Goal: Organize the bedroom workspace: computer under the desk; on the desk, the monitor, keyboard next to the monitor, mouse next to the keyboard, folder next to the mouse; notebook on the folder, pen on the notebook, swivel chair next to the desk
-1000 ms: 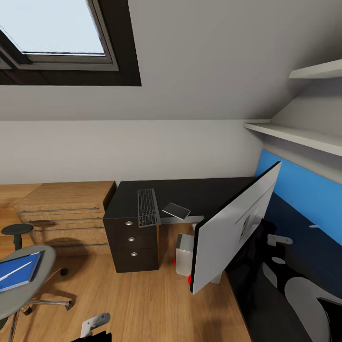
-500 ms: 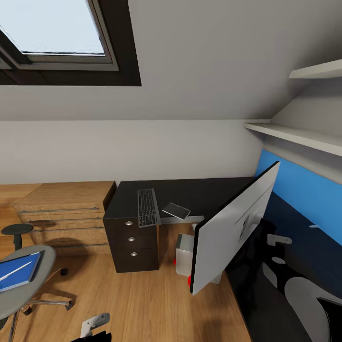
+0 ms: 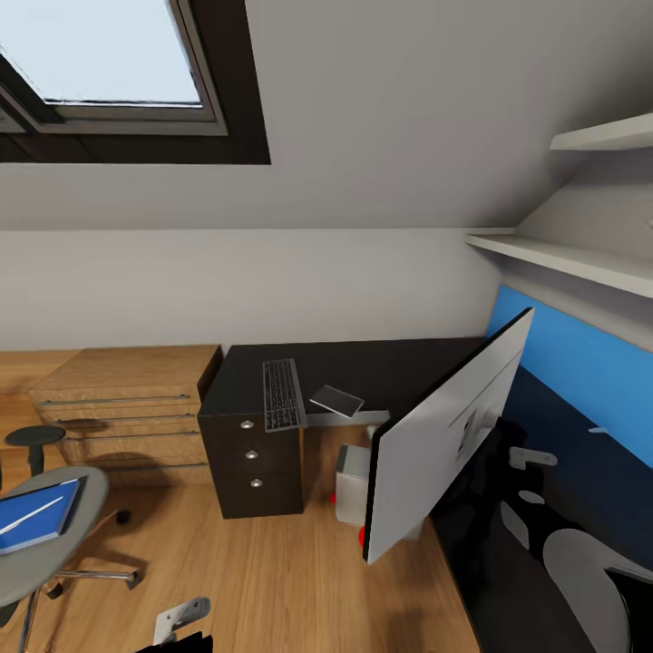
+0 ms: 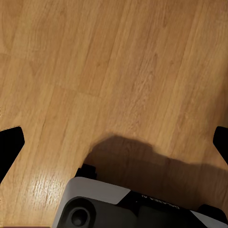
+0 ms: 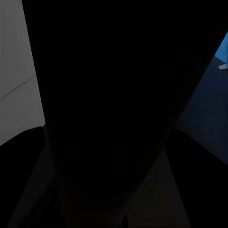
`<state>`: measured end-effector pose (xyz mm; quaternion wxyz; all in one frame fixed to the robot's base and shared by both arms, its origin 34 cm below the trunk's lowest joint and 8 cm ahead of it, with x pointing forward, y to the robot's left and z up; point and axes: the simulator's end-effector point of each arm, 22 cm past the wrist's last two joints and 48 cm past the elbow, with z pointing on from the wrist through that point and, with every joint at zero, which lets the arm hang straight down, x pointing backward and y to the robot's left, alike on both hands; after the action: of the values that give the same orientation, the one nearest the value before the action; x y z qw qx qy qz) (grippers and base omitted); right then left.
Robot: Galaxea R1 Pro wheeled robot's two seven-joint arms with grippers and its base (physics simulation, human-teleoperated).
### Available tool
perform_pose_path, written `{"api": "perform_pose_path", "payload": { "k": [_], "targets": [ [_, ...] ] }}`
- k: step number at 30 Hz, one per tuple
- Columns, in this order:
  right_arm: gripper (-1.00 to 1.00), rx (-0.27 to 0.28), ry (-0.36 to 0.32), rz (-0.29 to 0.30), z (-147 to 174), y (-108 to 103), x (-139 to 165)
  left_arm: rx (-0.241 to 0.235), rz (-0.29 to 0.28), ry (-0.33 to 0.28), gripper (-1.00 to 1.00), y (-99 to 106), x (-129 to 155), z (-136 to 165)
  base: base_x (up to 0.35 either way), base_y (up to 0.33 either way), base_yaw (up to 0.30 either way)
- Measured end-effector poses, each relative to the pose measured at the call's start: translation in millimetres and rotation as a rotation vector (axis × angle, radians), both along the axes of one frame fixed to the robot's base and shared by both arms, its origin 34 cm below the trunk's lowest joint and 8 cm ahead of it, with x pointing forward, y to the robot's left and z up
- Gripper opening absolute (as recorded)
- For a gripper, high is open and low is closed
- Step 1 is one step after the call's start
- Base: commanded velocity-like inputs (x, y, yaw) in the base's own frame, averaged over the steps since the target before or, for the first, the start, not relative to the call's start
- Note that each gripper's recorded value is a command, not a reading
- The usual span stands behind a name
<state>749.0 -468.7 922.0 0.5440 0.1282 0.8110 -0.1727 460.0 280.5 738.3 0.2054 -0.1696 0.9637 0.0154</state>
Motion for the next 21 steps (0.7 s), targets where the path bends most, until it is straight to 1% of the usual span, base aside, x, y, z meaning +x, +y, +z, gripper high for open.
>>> {"api": "perform_pose_path", "payload": {
  "k": [21],
  "targets": [
    [-1.00,-0.001,0.000,0.001,-0.3,0.9,0.4,0.000,0.001,0.000,1.00,0.5,0.0,-0.2,-0.325,0.000,0.000]
  ]
}}
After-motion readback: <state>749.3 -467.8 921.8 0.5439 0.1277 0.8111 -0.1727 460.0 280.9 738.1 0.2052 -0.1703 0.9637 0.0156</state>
